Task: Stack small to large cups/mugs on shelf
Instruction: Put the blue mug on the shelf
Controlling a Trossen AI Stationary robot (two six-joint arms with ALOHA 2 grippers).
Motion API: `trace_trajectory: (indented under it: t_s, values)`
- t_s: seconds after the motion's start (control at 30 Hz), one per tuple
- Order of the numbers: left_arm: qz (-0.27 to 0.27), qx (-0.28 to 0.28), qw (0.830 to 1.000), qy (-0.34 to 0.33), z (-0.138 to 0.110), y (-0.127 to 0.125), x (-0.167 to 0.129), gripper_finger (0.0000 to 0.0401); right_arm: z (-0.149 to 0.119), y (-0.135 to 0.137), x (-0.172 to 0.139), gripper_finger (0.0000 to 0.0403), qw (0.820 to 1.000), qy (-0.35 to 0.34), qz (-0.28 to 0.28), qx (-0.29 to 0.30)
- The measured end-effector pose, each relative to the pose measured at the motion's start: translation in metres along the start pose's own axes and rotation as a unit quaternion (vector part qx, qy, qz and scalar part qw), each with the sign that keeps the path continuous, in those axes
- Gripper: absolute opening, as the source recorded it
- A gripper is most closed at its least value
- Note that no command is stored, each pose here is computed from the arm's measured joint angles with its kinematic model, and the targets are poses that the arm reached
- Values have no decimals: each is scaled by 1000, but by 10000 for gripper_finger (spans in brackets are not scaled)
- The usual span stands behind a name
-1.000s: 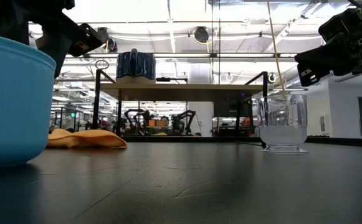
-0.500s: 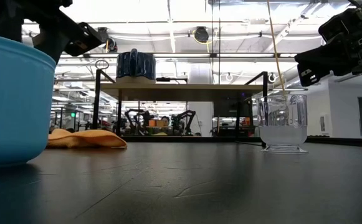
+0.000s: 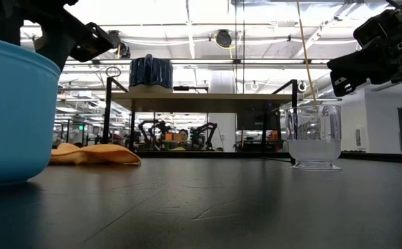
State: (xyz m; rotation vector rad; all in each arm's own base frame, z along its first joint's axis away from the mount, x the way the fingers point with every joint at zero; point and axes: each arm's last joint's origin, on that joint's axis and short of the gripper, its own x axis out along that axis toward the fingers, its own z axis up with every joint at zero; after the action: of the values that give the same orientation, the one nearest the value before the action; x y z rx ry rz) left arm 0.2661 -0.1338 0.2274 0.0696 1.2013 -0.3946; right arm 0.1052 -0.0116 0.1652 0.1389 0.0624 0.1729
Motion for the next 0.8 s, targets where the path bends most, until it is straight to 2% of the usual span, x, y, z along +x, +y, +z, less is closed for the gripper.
trace_trajectory:
  t_s: [0.67, 0.8]
  values:
    - [8, 13, 1000, -3, 0, 0, 0, 166, 0, 0, 0, 0, 1000, 0, 0, 0]
    - [9, 12, 1000, -1, -5, 3, 7, 166, 0, 0, 0, 0, 1000, 0, 0, 0]
